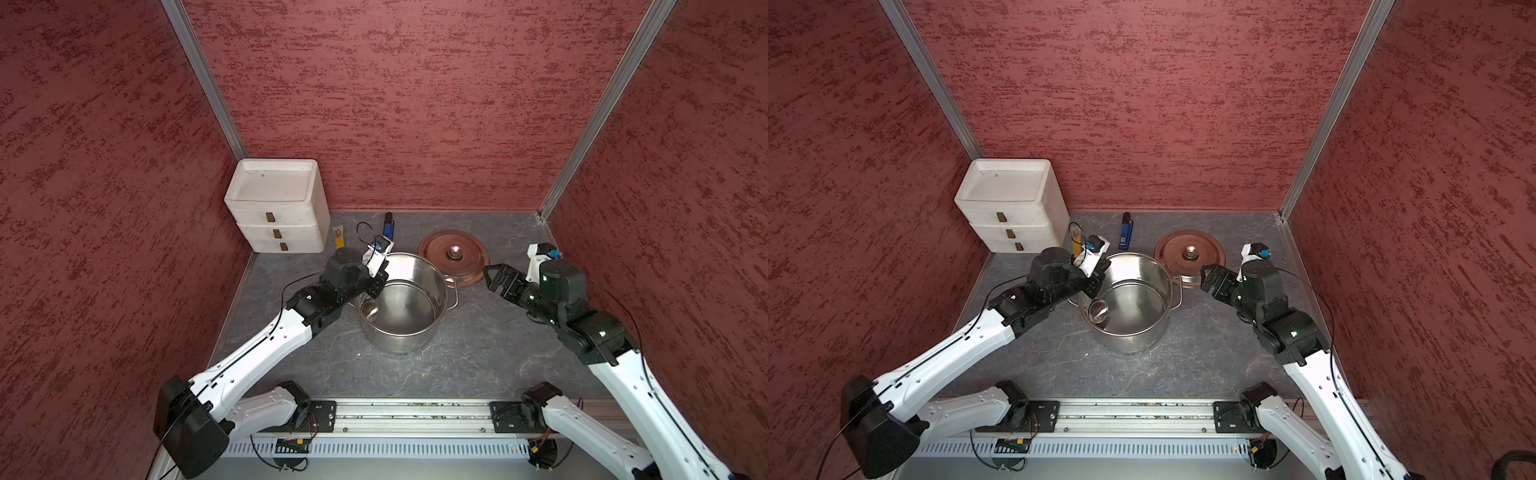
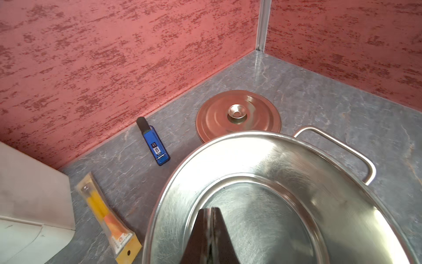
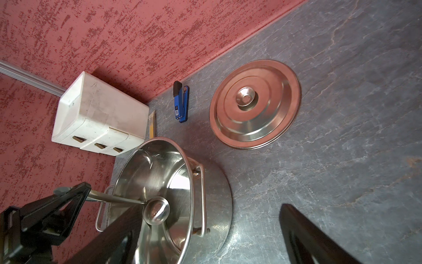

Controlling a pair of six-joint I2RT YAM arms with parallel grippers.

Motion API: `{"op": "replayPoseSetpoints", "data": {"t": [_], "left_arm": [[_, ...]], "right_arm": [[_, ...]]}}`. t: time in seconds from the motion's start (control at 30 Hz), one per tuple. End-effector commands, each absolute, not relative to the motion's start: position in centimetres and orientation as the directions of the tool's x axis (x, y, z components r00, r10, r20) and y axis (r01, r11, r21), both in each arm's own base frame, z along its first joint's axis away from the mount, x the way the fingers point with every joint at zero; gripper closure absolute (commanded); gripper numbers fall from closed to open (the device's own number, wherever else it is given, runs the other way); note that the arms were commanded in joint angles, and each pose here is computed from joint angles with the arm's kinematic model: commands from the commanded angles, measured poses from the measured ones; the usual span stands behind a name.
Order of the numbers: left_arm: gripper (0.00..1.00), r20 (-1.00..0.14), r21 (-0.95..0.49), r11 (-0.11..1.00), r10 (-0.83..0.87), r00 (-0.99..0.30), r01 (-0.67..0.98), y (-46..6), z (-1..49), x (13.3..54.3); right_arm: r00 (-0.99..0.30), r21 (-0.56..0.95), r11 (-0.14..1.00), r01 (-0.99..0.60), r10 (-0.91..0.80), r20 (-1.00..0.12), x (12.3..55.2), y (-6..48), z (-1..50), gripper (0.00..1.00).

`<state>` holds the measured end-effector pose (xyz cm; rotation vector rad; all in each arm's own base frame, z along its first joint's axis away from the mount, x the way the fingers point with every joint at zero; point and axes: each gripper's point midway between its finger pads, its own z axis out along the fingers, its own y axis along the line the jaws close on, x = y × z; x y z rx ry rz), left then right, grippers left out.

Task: Stir the soup with a spoon
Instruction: Stir the soup in the pan with a stick.

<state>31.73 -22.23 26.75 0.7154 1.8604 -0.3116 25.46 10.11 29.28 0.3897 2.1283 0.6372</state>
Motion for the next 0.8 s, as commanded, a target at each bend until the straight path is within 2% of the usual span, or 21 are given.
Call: {"op": "replayPoseSetpoints", "data": {"t": [0.0, 0.17, 0.43, 0.77], "left_arm": [[1.0, -0.925, 0.141, 0.778, 0.324, -0.197, 0.612, -22.5, 28.1, 33.9], [1.0, -0.937, 0.15, 0.733, 0.32, -0.142, 0.664, -24.8, 28.9, 36.5], [1.0, -0.948, 0.151, 0.585, 0.315, -0.052, 0.797, -31.2, 29.9, 38.2], [1.0, -0.945, 0.168, 0.337, 0.324, 0.053, 0.926, -40.2, 29.4, 32.9]], "right_arm": [[-0.567, 0.576, 0.816, 0.043, 0.495, -0.658, 25.3, 9.9, 30.0, 0.01], [-0.563, 0.571, 0.82, 0.044, 0.493, -0.664, 25.3, 9.7, 30.3, 0.01], [-0.543, 0.565, 0.823, 0.053, 0.499, -0.676, 24.9, 9.1, 30.8, 0.01], [-0.53, 0.565, 0.822, 0.07, 0.511, -0.677, 24.3, 8.5, 30.7, 0.02]]}}
